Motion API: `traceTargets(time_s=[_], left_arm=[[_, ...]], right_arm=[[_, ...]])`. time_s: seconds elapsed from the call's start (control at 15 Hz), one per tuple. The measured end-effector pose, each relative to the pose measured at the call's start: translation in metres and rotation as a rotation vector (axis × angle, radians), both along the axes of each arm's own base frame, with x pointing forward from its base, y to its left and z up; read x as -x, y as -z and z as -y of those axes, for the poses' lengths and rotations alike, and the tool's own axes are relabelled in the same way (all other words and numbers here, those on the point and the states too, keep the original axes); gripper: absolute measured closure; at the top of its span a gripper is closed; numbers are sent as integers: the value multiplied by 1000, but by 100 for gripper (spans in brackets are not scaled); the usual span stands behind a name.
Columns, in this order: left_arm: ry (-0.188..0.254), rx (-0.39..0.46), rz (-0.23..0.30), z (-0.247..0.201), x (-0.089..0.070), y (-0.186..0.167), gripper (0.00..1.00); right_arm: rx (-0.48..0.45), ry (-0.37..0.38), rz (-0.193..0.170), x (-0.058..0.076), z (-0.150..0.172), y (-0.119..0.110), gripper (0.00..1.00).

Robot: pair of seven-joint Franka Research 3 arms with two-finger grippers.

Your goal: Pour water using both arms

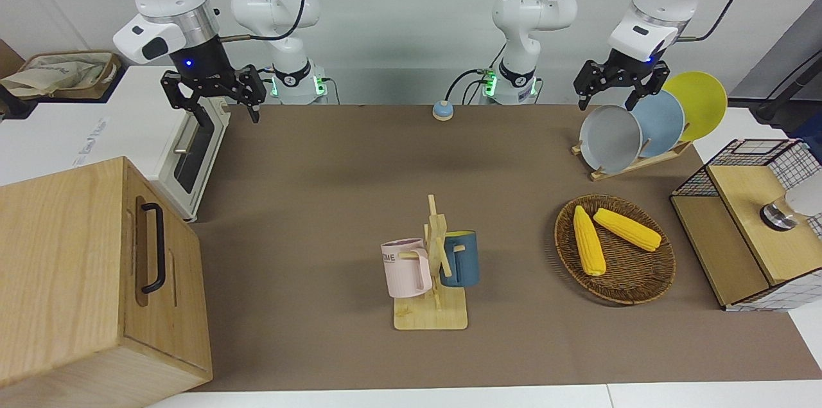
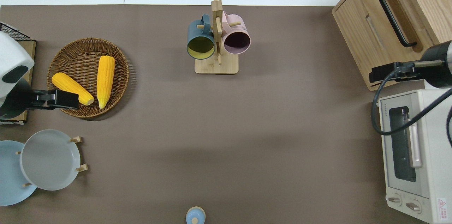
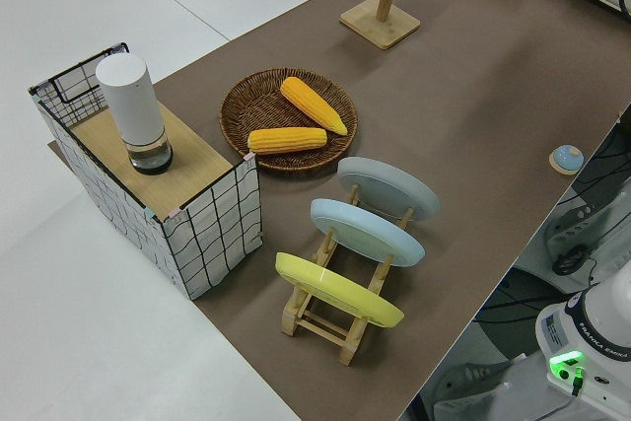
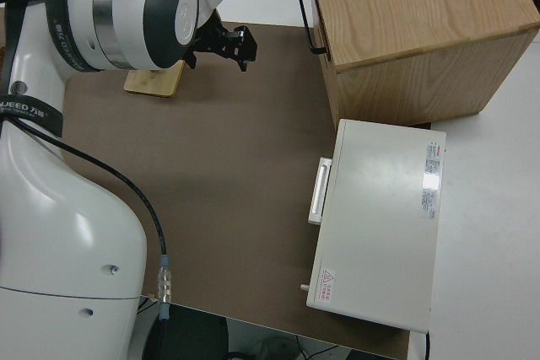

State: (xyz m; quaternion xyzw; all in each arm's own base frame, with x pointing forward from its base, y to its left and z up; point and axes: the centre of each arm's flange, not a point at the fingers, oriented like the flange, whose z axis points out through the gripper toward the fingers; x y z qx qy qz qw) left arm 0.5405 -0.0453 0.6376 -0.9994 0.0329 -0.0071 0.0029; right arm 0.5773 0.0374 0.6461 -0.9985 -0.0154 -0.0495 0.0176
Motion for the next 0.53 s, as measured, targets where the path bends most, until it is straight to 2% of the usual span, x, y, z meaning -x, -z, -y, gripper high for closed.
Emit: traceTargets(time_s=[0.2, 0.53], left_arm=[[43, -1, 2, -1, 0, -1, 0], [48, -1, 7, -5, 1, -4, 0]], right_arm=[[0, 0, 3, 0, 0, 0, 2], [-1, 0, 11, -1, 0, -3, 2]])
